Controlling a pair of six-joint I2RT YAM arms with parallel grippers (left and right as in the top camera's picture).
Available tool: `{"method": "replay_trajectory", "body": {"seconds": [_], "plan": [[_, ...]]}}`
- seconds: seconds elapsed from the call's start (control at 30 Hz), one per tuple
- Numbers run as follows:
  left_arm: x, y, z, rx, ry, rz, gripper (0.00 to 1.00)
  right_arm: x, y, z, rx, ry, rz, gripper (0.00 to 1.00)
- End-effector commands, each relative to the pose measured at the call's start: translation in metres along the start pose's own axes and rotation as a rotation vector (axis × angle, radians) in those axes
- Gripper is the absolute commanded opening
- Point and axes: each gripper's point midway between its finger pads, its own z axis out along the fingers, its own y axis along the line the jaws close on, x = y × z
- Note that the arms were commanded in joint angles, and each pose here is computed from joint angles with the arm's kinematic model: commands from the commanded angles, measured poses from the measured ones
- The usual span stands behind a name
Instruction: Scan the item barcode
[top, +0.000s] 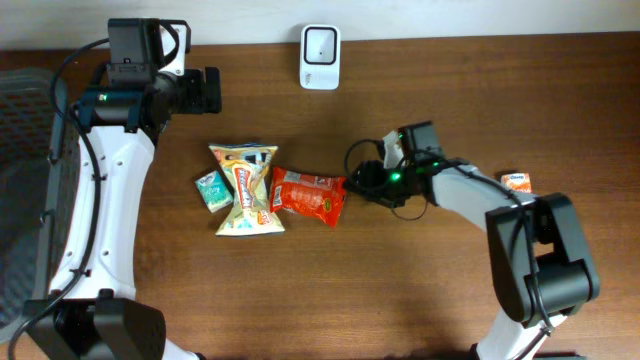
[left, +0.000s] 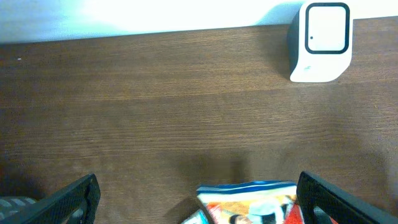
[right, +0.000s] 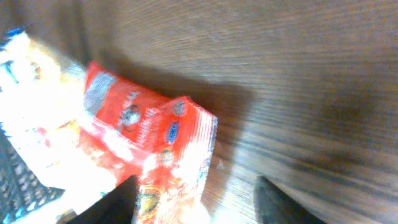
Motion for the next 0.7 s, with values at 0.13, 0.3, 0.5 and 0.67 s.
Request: {"method": "replay_trajectory", "body": {"seconds": [0.13,0.3,0.5,0.67], "plan": [[0.0,0.004,0.002,-0.011,0.002,0.011,0.99,-0.011,-0.013,-0.018,-0.128,0.02,-0.149,0.82],[0.0,0.004,0.002,-0.011,0.001,0.011,0.99,0.006,-0.009,0.024,-0.192,0.1,-0.084,0.82],[0.0,0.004,0.002,-0.011,0.001,0.011,0.99,0.03,0.0,0.065,-0.176,0.177,0.036,0.86],[0.0,0.004,0.002,-0.011,0.001,0.011,0.99,0.039,-0.006,0.089,-0.067,0.157,0.113,0.83]]}}
